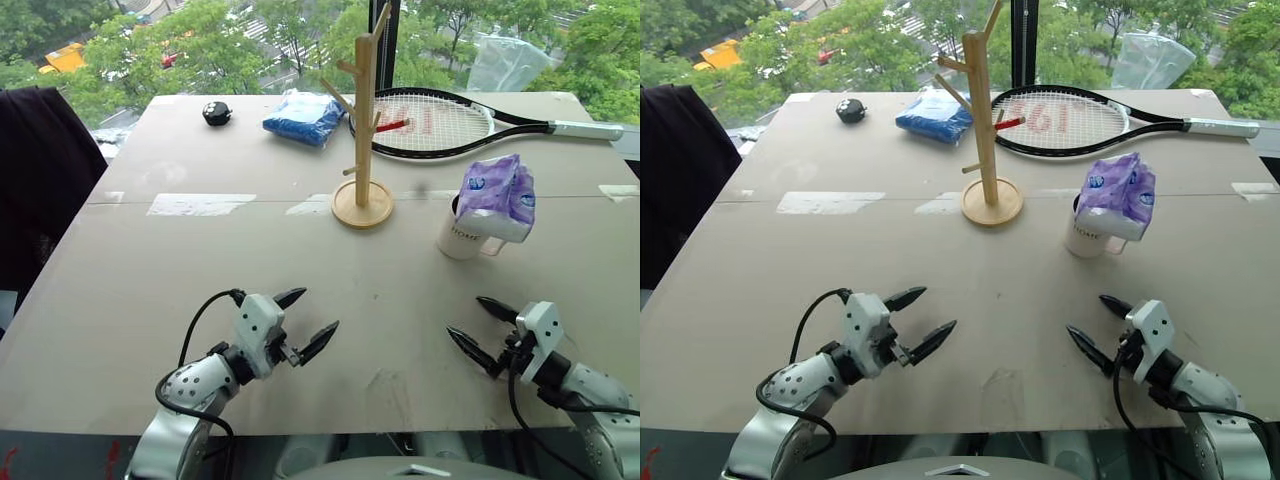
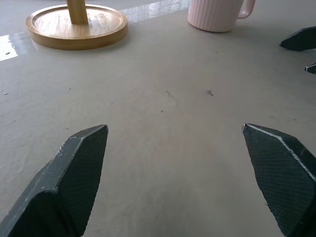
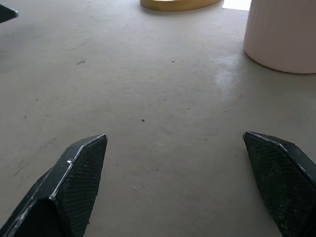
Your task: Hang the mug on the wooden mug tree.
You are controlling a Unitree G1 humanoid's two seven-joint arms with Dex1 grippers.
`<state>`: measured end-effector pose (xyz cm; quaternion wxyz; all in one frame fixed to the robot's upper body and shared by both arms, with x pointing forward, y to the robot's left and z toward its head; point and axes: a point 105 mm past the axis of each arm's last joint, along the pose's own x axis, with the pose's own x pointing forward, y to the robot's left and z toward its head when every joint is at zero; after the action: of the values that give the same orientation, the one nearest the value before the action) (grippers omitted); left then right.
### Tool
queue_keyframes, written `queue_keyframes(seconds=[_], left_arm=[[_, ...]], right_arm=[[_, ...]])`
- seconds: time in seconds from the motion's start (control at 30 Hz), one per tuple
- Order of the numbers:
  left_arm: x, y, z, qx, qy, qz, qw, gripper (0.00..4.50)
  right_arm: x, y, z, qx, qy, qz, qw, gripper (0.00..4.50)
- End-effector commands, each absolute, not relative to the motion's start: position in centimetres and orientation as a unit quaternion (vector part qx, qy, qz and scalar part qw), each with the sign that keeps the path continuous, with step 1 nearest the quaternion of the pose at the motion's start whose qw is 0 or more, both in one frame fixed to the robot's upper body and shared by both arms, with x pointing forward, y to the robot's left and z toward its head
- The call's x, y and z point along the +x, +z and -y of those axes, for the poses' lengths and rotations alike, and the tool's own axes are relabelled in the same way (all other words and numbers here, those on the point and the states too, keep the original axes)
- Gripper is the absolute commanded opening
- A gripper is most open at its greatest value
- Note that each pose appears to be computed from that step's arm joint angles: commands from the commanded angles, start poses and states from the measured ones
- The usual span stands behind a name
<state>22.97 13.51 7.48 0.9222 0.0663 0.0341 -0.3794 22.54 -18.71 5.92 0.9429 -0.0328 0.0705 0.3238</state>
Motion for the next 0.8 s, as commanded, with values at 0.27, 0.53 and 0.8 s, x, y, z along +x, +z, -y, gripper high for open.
queue_keyframes(seconds=[0.27, 0.53, 0.8], left_arm=[[23.7, 12.9, -11.4, 0.064, -0.450, 0.040, 0.890, 4.38], [24.4, 18.3, -8.6, 0.075, -0.559, 0.069, 0.823, 4.38], [25.3, 21.0, -7.9, 0.118, -0.587, 0.087, 0.796, 4.38]], right_arm=[[23.1, 12.2, 22.0, -0.110, 0.297, 0.015, 0.948, 4.50], [25.5, 21.0, 20.9, -0.206, 0.318, 0.109, 0.919, 4.50], [28.6, 19.7, 20.1, -0.234, 0.373, 0.066, 0.895, 4.50]])
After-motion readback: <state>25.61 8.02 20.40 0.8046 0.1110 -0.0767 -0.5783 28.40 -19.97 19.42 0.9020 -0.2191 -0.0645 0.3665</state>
